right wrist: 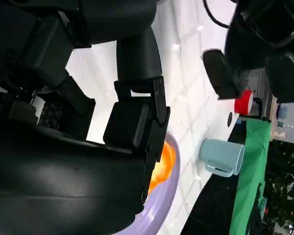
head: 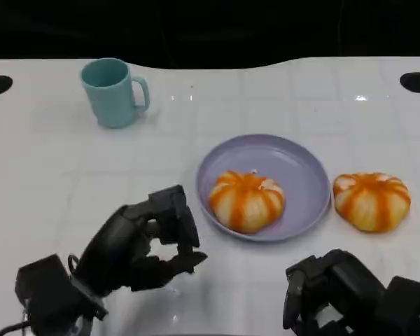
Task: Grasp the bread from the table and place it into the plate.
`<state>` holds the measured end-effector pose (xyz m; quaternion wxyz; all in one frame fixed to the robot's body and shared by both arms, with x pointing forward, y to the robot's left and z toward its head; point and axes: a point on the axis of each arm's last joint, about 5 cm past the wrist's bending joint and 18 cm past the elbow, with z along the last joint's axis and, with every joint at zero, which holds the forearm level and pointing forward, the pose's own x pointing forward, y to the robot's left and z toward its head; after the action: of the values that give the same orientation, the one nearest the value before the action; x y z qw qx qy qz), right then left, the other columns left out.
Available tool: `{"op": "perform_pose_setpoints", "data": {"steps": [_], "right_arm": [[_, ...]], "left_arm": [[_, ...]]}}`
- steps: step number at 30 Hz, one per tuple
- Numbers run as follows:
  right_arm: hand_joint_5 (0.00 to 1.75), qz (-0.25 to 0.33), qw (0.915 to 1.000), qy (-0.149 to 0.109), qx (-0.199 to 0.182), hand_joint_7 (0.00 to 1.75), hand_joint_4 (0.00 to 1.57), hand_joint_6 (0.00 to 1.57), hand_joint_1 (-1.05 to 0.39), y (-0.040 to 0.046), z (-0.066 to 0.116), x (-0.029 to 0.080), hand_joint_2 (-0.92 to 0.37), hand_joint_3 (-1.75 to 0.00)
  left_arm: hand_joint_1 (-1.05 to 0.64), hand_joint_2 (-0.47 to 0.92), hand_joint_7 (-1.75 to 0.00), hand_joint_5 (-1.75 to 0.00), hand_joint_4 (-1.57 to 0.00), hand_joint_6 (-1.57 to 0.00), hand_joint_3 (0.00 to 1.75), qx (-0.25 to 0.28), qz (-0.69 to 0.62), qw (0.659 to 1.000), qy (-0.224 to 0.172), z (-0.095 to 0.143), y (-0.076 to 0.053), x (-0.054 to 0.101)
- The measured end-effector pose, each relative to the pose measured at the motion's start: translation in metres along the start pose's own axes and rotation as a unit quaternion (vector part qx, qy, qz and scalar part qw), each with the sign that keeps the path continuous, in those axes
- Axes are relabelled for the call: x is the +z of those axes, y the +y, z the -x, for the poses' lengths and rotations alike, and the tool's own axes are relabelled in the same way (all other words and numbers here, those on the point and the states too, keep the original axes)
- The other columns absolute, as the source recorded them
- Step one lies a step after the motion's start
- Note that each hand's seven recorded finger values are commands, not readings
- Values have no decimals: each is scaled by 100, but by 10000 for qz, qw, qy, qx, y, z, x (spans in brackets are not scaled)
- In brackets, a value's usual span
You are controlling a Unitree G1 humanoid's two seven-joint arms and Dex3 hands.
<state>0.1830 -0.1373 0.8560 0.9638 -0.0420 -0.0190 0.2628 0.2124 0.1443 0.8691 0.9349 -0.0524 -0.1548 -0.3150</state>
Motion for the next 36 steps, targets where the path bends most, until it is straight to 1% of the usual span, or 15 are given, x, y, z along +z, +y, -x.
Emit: {"op": "perform_pose_setpoints", "data": {"steps": [5, 8, 10, 13, 16, 19, 24, 29, 36], "right_arm": [[135, 13, 10000, 13, 2, 109, 155, 157, -105, 9, -7, 27, -7, -143], [135, -11, 10000, 53, -1, 109, 155, 157, -105, 11, -4, 23, -7, -143], [134, -16, 10000, 71, -3, 109, 155, 157, -105, 10, -2, 21, -8, -144], [134, -10, 10000, 72, -2, 109, 156, 157, -105, 7, -1, 21, -7, -144], [133, -4, 10000, 70, 1, 108, 156, 157, -105, -7, 7, 20, -7, -144], [132, -17, 10000, -2, -15, 109, 156, 157, -105, -24, 16, 21, -9, -143], [130, 9, 10000, 14, -14, 110, 156, 157, -105, -32, 23, 12, -11, -140], [130, 35, 10000, 28, -13, 109, 154, 157, -105, -39, 27, 12, -12, -139], [132, 21, 10000, 28, 16, 107, 155, 157, -105, -46, 23, -15, -16, -136]], "left_arm": [[-70, 92, -175, -175, -75, -54, 24, 0, 849, 9962, 176, 90, 3, -4], [-68, 92, -175, -175, -77, -55, 23, 41, 1270, 9912, 379, 174, -10, -21], [-66, 92, -175, -175, -78, -55, 22, 49, 1493, 9876, 489, 219, -35, -41], [-63, 92, -175, -175, -79, -56, 24, 87, 1745, 9831, 543, 258, -82, -70], [-62, 92, -175, -175, -79, -56, 24, 81, 1912, 9797, 605, 286, -133, -103], [-62, 92, -175, -175, -80, -57, 23, 37, 2014, 9775, 625, 298, -156, -120], [-64, 92, -175, -175, -80, -59, 24, 121, 2157, 9735, 745, 339, -161, -141], [-67, 92, -175, -175, -81, -60, 21, 66, 2312, 9688, 894, 349, -162, -155], [-67, 92, -175, -175, -83, -61, 17, 59, 2407, 9656, 979, 346, -168, -163]]}}
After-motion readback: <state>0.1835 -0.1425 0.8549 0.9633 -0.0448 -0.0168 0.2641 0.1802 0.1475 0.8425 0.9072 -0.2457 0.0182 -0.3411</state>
